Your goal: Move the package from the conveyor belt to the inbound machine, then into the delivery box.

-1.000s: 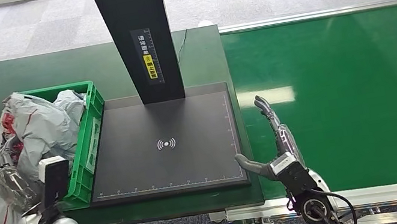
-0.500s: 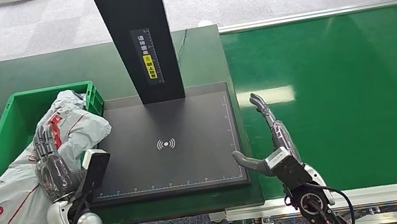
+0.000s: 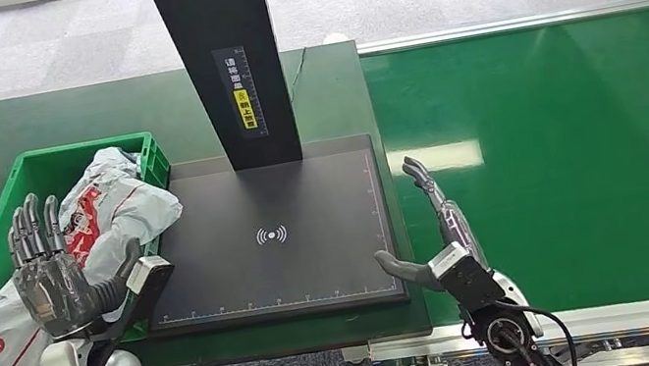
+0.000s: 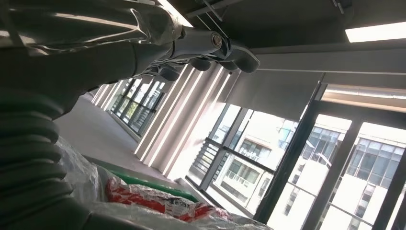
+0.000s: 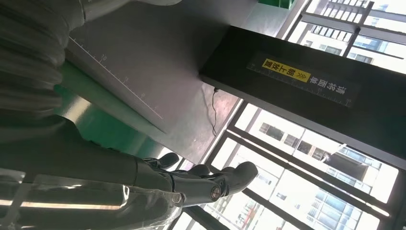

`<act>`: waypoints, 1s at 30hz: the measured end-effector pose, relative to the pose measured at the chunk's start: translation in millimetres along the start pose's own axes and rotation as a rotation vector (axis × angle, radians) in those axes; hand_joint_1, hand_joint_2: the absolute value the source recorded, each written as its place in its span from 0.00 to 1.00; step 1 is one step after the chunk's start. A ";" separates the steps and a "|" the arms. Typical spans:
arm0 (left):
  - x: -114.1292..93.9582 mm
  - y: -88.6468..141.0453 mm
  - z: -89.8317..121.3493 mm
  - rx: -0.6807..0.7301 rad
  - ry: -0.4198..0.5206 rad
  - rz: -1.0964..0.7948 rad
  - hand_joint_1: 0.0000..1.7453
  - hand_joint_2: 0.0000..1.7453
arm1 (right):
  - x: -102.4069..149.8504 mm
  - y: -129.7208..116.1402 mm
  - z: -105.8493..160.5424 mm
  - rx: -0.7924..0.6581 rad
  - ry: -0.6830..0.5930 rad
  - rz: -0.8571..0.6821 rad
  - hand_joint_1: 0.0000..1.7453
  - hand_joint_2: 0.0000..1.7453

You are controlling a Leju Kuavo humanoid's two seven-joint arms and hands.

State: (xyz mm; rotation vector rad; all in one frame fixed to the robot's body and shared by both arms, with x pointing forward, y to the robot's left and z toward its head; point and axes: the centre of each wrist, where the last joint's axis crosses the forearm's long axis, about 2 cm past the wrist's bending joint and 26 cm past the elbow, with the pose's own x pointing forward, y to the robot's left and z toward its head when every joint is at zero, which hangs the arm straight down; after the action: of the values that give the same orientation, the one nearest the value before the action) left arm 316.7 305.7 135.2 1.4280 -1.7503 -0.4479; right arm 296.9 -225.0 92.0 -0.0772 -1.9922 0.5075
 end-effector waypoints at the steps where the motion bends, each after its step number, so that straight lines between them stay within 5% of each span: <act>1: -2.7 2.0 -1.1 0.012 0.000 -0.006 0.00 0.00 | -0.1 0.5 0.2 0.002 0.001 -0.001 0.00 1.00; 12: -5.2 34.7 -8.9 0.376 0.031 0.246 0.00 0.00 | -1.8 4.5 2.0 0.000 -0.001 -0.016 0.00 1.00; 21: 47.8 49.5 -7.9 0.516 -0.025 0.658 0.00 0.00 | -3.7 3.5 3.6 -0.044 -0.021 -0.040 0.00 1.00; 25: 74.6 45.6 -1.9 0.435 -0.066 0.927 0.00 1.00 | -4.8 0.2 3.4 -0.051 -0.026 -0.043 0.00 1.00; 30: 104.1 36.0 12.0 -0.047 -0.163 1.304 0.00 1.00 | -5.1 -5.2 -0.3 -0.061 -0.035 -0.046 0.00 1.00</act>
State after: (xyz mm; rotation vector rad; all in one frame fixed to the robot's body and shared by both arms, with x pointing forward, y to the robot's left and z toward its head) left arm 281.6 216.8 191.3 0.0137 -2.3374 0.1223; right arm 300.4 -231.0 89.8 -0.0600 -2.0388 0.4213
